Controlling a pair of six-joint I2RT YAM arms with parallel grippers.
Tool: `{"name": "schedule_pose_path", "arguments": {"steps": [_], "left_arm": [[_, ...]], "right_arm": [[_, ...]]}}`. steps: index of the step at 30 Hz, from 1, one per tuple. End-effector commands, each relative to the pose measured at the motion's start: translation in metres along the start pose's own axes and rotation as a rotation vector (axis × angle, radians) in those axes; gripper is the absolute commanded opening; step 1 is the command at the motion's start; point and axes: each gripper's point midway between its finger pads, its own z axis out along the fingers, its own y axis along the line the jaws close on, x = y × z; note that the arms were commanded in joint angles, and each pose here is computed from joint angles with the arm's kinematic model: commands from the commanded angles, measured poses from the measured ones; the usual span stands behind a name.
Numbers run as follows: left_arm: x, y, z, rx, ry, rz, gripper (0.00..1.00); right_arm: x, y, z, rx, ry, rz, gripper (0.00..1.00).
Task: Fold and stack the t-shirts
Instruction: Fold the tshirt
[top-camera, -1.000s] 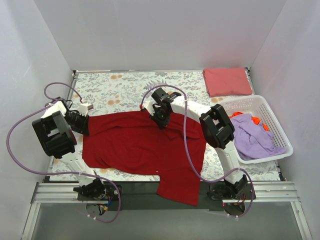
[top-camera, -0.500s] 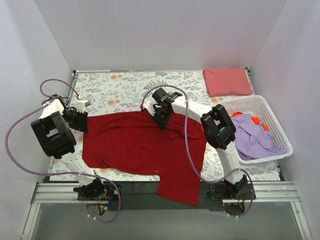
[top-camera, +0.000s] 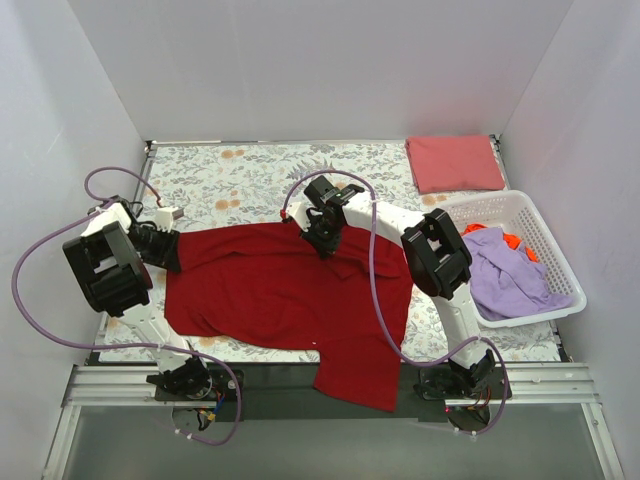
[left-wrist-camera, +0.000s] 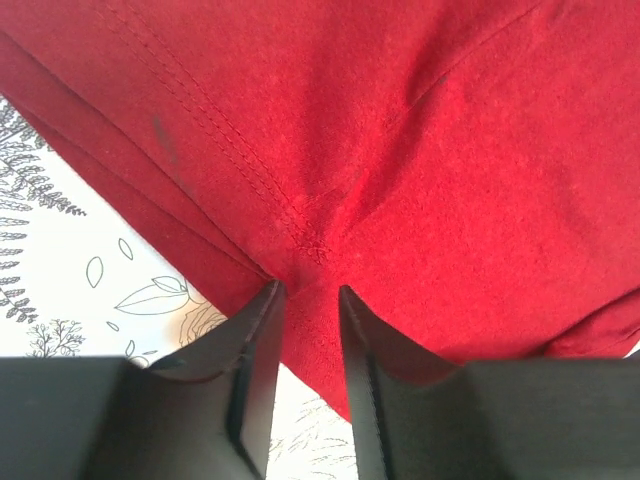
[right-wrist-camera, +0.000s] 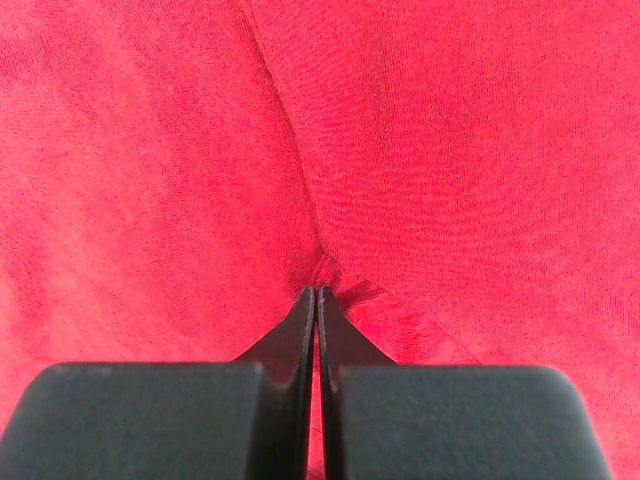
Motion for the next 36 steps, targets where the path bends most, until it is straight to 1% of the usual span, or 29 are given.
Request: {"name": "schedule_pose_path", "arguments": {"steps": [1, 4, 9, 11, 15, 18, 19, 21, 22, 23, 28, 36], "left_arm": [[-0.007, 0.005, -0.003, -0.016, -0.031, 0.004, 0.26], [-0.004, 0.006, 0.000, -0.021, -0.017, -0.003, 0.27], [-0.003, 0.012, 0.002, -0.045, -0.012, -0.016, 0.31], [0.003, 0.013, 0.007, -0.039, 0.015, -0.015, 0.33], [0.001, 0.013, 0.008, -0.039, 0.003, -0.012, 0.33], [-0.001, 0.011, 0.008, -0.030, -0.007, -0.020, 0.25], [-0.002, 0.010, 0.008, -0.025, -0.010, -0.019, 0.17], [-0.006, 0.010, 0.004, -0.023, -0.018, -0.019, 0.07], [-0.008, 0.010, 0.001, -0.028, -0.020, -0.016, 0.02], [-0.010, 0.010, -0.002, -0.032, -0.026, -0.019, 0.00], [-0.030, 0.019, -0.026, -0.084, -0.063, 0.009, 0.00], [-0.034, 0.025, -0.044, -0.114, -0.064, 0.029, 0.00]], "right_arm": [[-0.008, 0.006, -0.015, -0.004, -0.028, -0.005, 0.01], [-0.009, 0.006, -0.015, -0.005, -0.030, -0.005, 0.01], [-0.008, 0.006, -0.015, -0.010, -0.028, -0.001, 0.01], [-0.008, 0.007, -0.014, -0.013, -0.026, -0.003, 0.01], [-0.008, 0.007, -0.014, -0.015, -0.027, -0.003, 0.01], [-0.007, 0.008, -0.013, -0.022, -0.027, -0.001, 0.01], [-0.007, 0.009, -0.013, -0.023, -0.027, -0.001, 0.01], [-0.008, 0.008, -0.015, -0.019, -0.029, -0.003, 0.01], [-0.009, 0.008, -0.017, -0.016, -0.032, -0.006, 0.01], [-0.010, 0.008, -0.018, -0.014, -0.033, -0.006, 0.01], [-0.010, 0.010, -0.025, -0.013, -0.037, -0.014, 0.01], [-0.005, 0.016, -0.035, -0.013, -0.033, -0.020, 0.01]]}}
